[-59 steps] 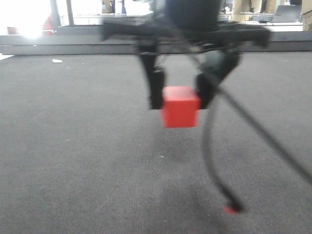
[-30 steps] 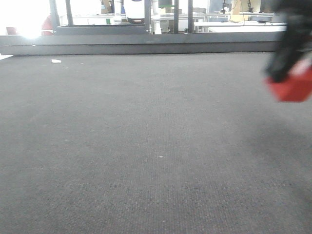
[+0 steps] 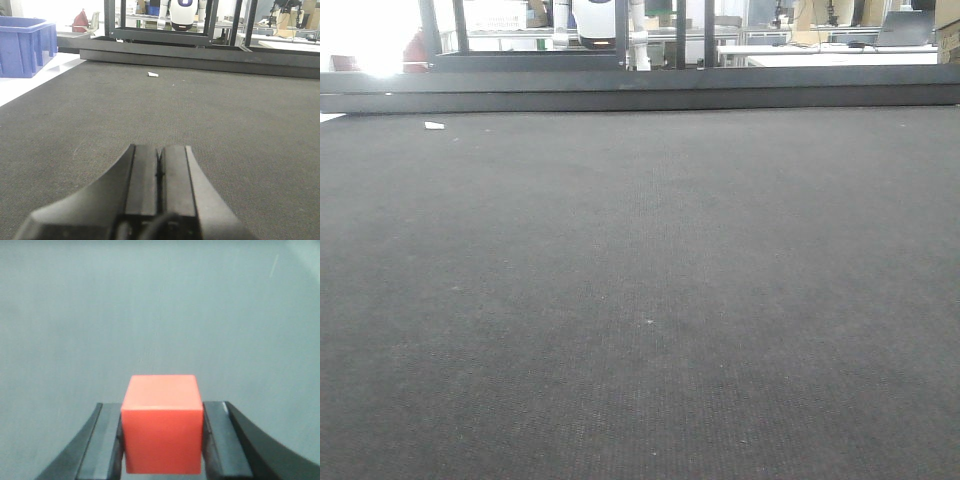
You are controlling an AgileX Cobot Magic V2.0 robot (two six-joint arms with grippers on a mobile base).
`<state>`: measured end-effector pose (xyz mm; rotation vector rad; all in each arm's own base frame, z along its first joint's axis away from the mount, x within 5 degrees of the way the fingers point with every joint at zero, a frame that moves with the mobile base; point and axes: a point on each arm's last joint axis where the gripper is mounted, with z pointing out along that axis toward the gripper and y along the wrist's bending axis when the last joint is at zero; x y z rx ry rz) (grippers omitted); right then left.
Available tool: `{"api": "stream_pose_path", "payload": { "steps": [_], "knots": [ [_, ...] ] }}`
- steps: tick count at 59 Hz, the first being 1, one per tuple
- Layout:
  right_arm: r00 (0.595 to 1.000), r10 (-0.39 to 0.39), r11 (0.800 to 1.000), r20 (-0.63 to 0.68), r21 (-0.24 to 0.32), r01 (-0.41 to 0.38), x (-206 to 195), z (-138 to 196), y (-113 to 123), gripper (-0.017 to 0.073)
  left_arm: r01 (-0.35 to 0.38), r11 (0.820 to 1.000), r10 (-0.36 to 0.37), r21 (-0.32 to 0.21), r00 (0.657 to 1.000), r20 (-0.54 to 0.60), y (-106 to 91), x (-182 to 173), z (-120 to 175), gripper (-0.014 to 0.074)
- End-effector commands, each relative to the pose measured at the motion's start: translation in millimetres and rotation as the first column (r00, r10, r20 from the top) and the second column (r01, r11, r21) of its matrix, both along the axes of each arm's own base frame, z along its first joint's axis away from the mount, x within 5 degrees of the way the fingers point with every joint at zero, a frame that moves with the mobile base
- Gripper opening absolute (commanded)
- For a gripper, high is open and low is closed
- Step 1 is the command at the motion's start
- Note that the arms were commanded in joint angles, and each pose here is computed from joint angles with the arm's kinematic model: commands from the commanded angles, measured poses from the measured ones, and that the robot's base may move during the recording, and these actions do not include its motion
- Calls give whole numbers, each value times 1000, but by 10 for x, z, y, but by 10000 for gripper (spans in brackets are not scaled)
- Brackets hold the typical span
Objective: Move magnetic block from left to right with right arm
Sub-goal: 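Lift the red cube up with the right gripper, then drive the base past the red table holding the cube in the right gripper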
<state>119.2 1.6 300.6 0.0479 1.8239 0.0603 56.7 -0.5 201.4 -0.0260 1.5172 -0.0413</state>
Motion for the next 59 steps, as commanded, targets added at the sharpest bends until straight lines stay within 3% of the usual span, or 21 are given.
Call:
{"api": "stream_pose_path", "payload": {
  "steps": [1, 23, 59],
  "knots": [
    [978, -2, 997, 207, -72, 17, -142, 168, -20, 191, 1, 1000, 0, -5, 996, 94, 0, -15, 62, -116],
    [933, 1, 996, 359, -89, 33, -572, 78, -20, 191, 1, 1000, 0, -5, 996, 94, 0, -15, 62, -116],
    [933, 1, 996, 361, -89, 33, -583, 78, -21, 191, 1, 1000, 0, -5, 996, 94, 0, -15, 62, -116]
  ]
}}
